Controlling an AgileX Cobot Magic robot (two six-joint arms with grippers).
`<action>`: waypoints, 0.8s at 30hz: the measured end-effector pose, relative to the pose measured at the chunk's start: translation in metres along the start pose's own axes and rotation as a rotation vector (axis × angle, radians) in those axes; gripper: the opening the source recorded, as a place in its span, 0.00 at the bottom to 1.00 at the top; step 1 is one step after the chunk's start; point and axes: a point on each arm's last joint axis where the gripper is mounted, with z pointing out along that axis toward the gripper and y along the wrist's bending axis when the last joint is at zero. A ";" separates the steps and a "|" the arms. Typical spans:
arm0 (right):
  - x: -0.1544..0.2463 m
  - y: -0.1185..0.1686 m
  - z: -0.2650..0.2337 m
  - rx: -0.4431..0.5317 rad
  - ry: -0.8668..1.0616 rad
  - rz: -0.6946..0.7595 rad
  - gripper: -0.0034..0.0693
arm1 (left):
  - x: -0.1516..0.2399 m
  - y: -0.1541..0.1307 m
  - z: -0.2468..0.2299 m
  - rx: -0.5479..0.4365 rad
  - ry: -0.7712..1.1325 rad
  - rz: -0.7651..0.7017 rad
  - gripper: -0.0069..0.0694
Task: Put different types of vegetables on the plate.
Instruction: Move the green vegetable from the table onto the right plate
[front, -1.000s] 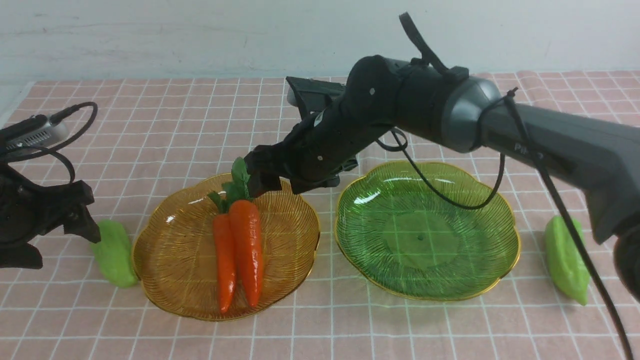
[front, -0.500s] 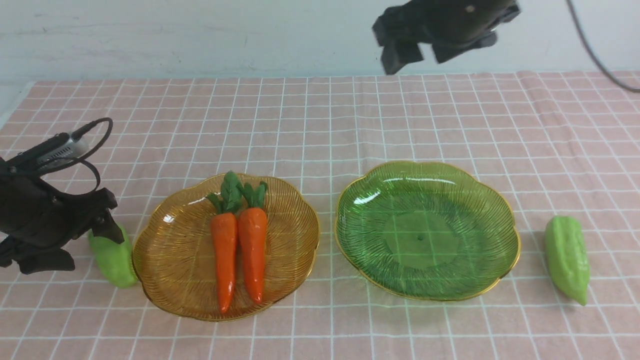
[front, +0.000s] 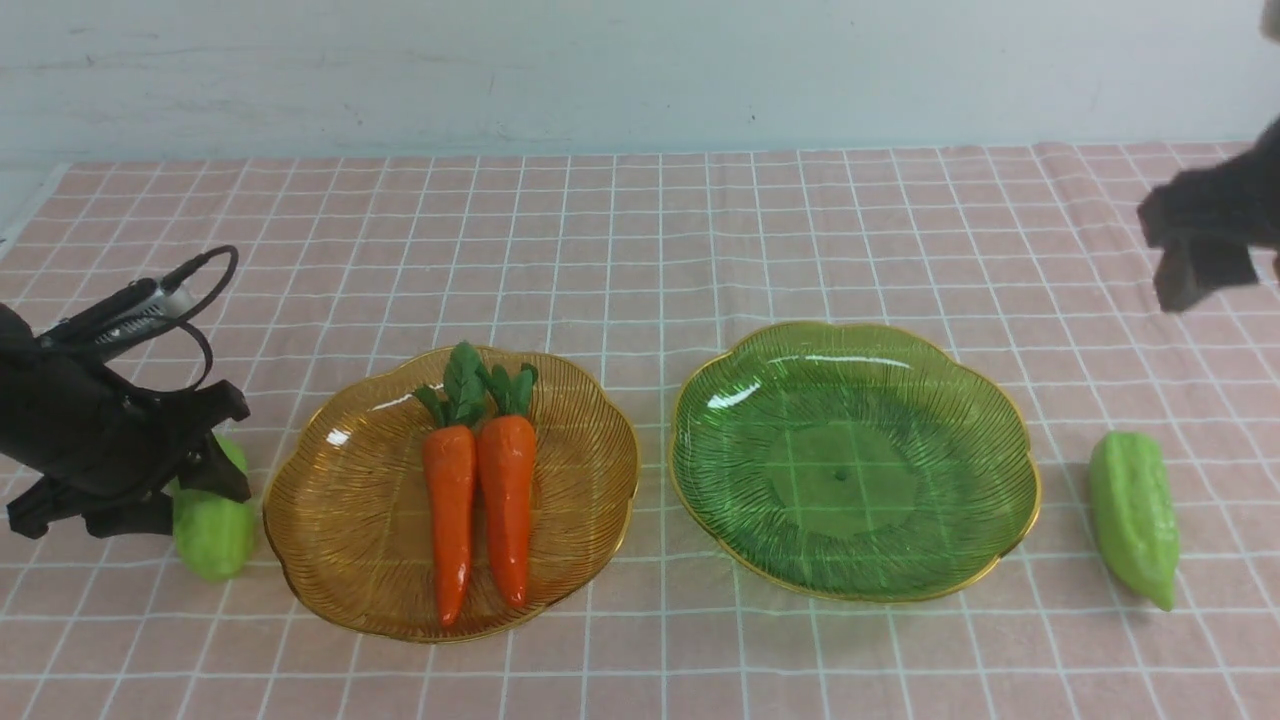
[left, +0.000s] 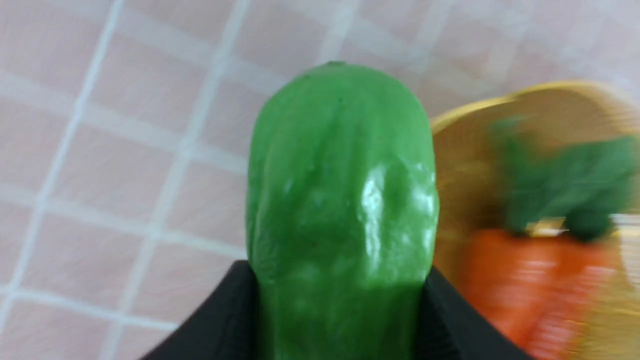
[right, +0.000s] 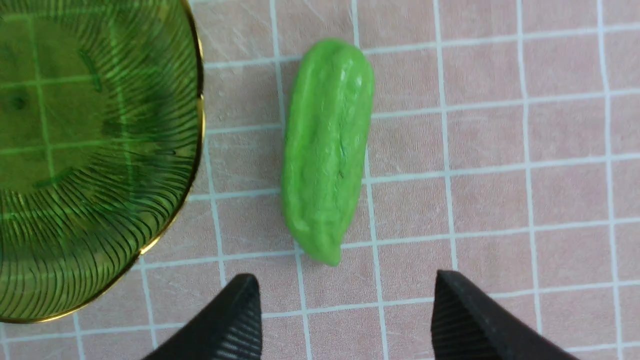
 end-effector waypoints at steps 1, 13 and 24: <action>0.001 -0.002 0.007 -0.005 0.009 0.015 0.62 | -0.002 -0.014 -0.012 0.028 -0.030 0.035 0.48; -0.020 0.000 0.115 -0.020 0.102 0.051 0.70 | 0.104 -0.240 0.018 0.405 0.075 0.597 0.48; -0.020 0.005 0.136 -0.083 0.143 0.018 0.59 | 0.131 -0.265 0.104 0.340 0.208 0.659 0.71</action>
